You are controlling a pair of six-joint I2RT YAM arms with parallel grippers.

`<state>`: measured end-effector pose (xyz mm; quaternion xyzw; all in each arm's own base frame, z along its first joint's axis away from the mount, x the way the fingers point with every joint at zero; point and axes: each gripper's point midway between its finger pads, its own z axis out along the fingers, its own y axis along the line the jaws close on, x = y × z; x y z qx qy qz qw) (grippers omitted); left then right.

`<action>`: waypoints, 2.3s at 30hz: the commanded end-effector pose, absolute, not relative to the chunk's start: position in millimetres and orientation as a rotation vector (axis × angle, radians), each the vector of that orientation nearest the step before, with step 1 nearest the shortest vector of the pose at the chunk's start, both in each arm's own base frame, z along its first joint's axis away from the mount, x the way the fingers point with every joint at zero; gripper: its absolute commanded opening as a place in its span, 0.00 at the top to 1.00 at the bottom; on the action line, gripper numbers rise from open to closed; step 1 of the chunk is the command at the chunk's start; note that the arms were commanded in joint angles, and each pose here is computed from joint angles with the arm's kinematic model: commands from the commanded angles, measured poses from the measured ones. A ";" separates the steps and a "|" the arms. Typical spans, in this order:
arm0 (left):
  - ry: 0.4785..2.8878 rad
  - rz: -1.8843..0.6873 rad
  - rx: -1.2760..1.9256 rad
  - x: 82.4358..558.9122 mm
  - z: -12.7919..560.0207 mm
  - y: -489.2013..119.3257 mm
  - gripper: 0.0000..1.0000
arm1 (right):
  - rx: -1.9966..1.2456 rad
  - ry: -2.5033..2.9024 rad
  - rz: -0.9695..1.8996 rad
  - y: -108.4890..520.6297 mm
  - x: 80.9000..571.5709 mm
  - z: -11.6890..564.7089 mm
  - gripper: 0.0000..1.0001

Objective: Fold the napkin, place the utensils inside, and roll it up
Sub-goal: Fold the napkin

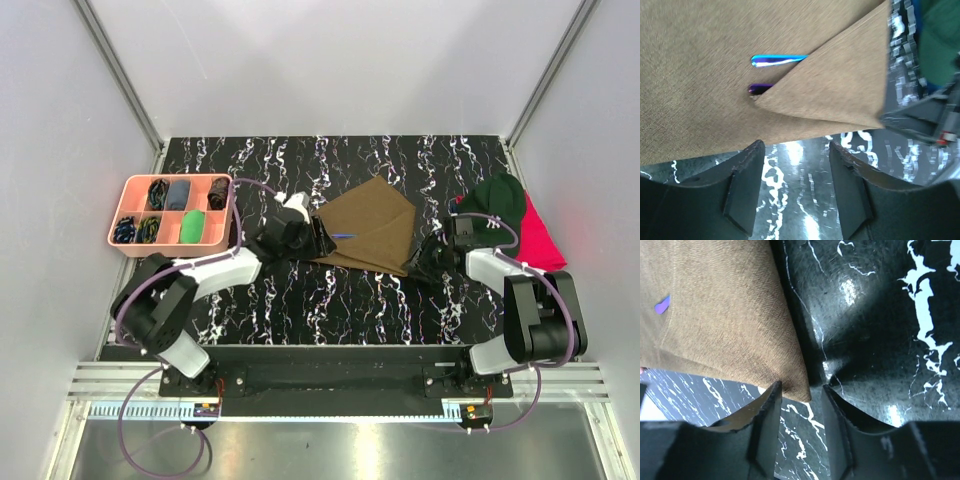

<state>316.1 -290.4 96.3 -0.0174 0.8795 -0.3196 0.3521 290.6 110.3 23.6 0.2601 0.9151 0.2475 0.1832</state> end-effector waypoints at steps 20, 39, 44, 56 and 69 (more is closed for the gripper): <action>2.287 -0.754 -0.033 357.5 64.1 -312.0 0.46 | 0.635 2.513 0.768 117.7 292.7 62.9 0.47; 2.281 -0.724 -0.041 370.4 52.4 -306.5 0.55 | 0.623 2.522 0.779 119.0 289.2 65.5 0.47; 2.261 -0.729 -0.046 376.5 55.3 -306.2 0.59 | 0.626 2.523 0.777 118.8 288.7 65.1 0.46; 2.251 -0.809 -0.031 371.3 55.5 -314.4 0.88 | 0.634 2.531 0.767 117.7 287.2 62.6 0.46; 2.202 -0.824 -0.065 352.5 62.0 -296.4 1.00 | 0.635 2.527 0.766 117.3 285.3 64.3 0.46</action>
